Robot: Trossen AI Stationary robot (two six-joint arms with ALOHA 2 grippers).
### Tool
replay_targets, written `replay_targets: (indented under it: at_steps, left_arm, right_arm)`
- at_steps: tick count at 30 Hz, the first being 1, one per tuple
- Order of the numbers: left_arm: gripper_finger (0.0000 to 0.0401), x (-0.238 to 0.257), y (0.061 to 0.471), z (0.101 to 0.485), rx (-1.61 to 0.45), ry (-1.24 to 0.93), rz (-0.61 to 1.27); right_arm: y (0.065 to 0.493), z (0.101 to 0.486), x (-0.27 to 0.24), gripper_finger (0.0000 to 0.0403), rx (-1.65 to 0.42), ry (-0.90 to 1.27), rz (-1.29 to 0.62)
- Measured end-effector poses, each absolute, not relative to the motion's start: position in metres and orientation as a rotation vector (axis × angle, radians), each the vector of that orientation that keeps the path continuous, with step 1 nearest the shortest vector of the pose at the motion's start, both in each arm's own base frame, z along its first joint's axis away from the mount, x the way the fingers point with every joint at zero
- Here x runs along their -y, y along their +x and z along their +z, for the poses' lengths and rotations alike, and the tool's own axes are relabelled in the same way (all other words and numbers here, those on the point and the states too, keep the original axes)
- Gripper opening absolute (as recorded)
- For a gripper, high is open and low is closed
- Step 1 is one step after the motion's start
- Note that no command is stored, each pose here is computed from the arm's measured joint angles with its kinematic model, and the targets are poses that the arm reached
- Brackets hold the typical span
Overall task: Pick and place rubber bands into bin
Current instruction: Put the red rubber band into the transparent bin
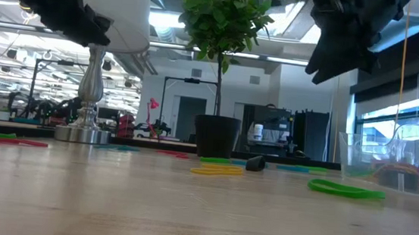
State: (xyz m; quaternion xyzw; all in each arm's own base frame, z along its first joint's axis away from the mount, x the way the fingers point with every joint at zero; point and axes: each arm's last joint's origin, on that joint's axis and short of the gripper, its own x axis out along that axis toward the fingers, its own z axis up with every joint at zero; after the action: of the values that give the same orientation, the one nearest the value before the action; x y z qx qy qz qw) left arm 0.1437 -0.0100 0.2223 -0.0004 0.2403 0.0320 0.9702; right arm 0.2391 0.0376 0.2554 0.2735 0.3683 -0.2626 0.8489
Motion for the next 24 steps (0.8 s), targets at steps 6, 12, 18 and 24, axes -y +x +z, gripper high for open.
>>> replay_targets:
  at_steps: [6,12,18,24]
  left_arm:
    - [0.0012,0.003,0.141,0.204,-0.687,-0.042,0.151]
    - [0.0069,-0.003,0.145,0.184,-0.884,-0.084,0.180]
    - [0.0125,-0.015,0.151,0.166,-1.018,-0.229,0.324]
    - [0.0140,-0.025,0.154,0.148,-1.156,-0.400,0.414]
  right_arm:
    - [0.239,0.256,-0.038,0.0113,-0.777,0.574,-0.553]
    - [0.239,0.255,-0.038,0.0108,-0.778,0.574,-0.554]
    - [0.239,0.256,-0.038,0.0108,-0.774,0.581,-0.557]
    - [0.240,0.256,-0.038,0.0108,-0.760,0.606,-0.562]
